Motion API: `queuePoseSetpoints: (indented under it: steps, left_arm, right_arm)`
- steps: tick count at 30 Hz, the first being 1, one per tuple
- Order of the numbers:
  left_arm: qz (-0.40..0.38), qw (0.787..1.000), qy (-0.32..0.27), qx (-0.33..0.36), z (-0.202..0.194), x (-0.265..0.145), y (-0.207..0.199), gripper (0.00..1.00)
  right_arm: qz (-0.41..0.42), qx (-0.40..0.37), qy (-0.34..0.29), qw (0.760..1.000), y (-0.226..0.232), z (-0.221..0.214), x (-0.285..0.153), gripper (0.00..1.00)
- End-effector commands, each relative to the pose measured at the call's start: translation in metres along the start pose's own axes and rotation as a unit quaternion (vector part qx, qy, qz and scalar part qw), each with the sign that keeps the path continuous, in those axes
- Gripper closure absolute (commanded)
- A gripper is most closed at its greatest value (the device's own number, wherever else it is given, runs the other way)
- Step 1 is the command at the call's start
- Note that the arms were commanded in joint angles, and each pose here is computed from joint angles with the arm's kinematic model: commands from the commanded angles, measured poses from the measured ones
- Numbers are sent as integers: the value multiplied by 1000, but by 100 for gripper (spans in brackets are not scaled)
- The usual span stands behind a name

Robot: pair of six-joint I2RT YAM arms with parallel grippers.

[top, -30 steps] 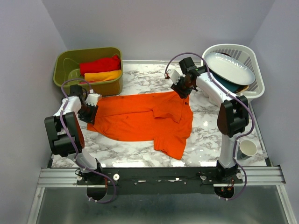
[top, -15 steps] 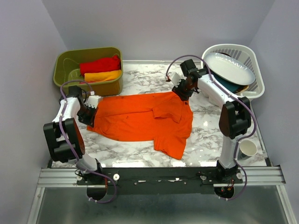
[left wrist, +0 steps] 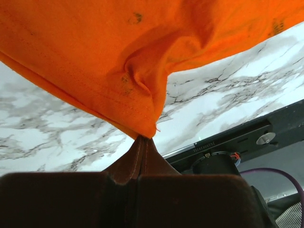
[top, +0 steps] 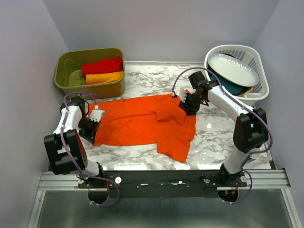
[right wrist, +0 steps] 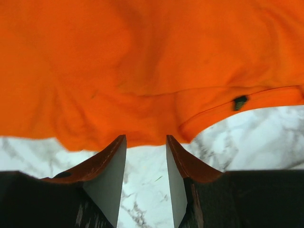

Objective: Roll the t-shirts
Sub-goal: Fold the T-shirt at the center of the board.

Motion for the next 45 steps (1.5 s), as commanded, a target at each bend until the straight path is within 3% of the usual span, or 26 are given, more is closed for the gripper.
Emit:
queuePoseSetpoints:
  steps: [1, 11, 16, 20, 26, 45]
  left_arm:
    - [26, 999, 28, -28, -11, 5, 3, 100]
    - [67, 996, 0, -64, -6, 11, 9, 100]
    - [54, 996, -3, -73, -11, 18, 5, 100]
    - [56, 996, -13, -71, -16, 21, 3, 100]
    - [54, 996, -33, -61, -23, 24, -1, 99]
    - [51, 996, -51, -57, -23, 29, -1, 98]
  right_arm:
    - [23, -164, -102, 981, 45, 5, -22, 52]
    - [63, -355, -147, 921, 123, 3, -17, 51]
    - [106, -388, -162, 901, 151, 4, -8, 51]
    - [136, -447, -156, 871, 181, -9, 8, 50]
    - [137, -500, -156, 841, 209, -12, 18, 50]
    - [159, -473, -91, 862, 220, -1, 56, 51]
Point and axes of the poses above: each gripper's point midway between its finger pads, its own x axis out along the fingers, its own y axis along the line the jaws close on, z = x × y, the point moved 9 cm from there along -x, back along the fingers, and after that the axes turned 14 degrees about -x, right-handed, at the moved point
